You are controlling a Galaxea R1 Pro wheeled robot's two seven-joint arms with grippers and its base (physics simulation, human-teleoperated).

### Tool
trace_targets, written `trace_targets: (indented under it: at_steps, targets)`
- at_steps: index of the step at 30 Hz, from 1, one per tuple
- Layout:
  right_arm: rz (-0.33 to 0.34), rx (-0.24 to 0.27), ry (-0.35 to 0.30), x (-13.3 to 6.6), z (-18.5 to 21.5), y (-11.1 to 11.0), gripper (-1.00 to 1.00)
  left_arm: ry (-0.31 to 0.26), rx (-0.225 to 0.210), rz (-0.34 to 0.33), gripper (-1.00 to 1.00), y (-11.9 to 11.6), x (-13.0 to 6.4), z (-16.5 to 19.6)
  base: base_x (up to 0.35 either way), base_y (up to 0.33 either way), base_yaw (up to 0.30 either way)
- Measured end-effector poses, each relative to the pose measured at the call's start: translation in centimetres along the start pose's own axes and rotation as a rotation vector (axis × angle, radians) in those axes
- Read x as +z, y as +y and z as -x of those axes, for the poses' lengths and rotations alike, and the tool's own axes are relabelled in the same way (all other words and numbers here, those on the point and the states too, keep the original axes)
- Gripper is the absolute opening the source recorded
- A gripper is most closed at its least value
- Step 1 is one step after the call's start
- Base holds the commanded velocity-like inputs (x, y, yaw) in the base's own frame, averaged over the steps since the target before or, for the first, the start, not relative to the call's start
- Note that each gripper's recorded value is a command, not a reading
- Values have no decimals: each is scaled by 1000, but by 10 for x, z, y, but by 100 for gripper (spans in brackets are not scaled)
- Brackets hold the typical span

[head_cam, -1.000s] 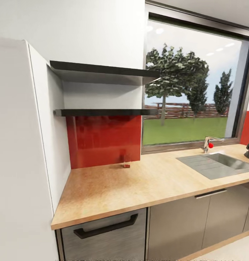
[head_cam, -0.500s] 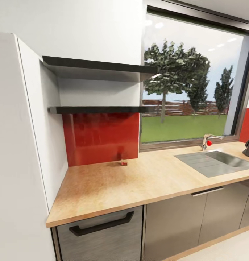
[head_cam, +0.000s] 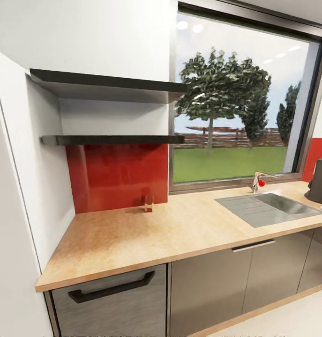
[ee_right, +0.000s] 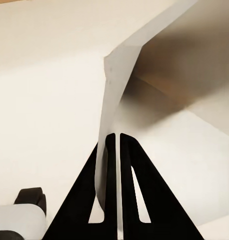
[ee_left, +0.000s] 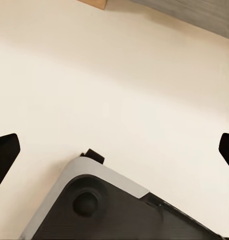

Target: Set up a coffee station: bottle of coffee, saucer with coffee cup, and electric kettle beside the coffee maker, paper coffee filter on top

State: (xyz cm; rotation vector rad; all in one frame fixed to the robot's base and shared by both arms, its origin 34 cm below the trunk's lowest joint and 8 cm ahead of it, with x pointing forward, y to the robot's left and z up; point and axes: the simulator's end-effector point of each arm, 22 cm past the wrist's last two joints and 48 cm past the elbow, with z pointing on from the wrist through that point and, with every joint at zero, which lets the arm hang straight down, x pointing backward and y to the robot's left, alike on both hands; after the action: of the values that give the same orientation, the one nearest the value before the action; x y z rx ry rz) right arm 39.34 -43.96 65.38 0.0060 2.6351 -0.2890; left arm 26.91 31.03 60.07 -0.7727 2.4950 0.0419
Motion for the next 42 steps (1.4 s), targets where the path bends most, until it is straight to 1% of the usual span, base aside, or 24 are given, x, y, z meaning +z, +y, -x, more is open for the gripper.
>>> trace_targets:
  at_steps: [4,11,15,20,42]
  targets:
    - [-1,-2,6,1,-2,0,-100,5,1,3,100,1,0,-2,0,-292,0]
    - [-11,-4,16,1,-7,-9,-100,15,3,9,100,4,-1,-6,0,-300,0]
    - [-12,-6,-1,1,-3,-9,-100,17,4,11,100,4,-1,-6,0,-326,0]
    - [-12,-6,-5,1,-3,-9,-100,18,4,11,100,4,-1,-7,0,-329,18]
    - [-19,-13,21,4,-13,-12,-100,42,9,26,100,10,-3,-16,0,-330,141]
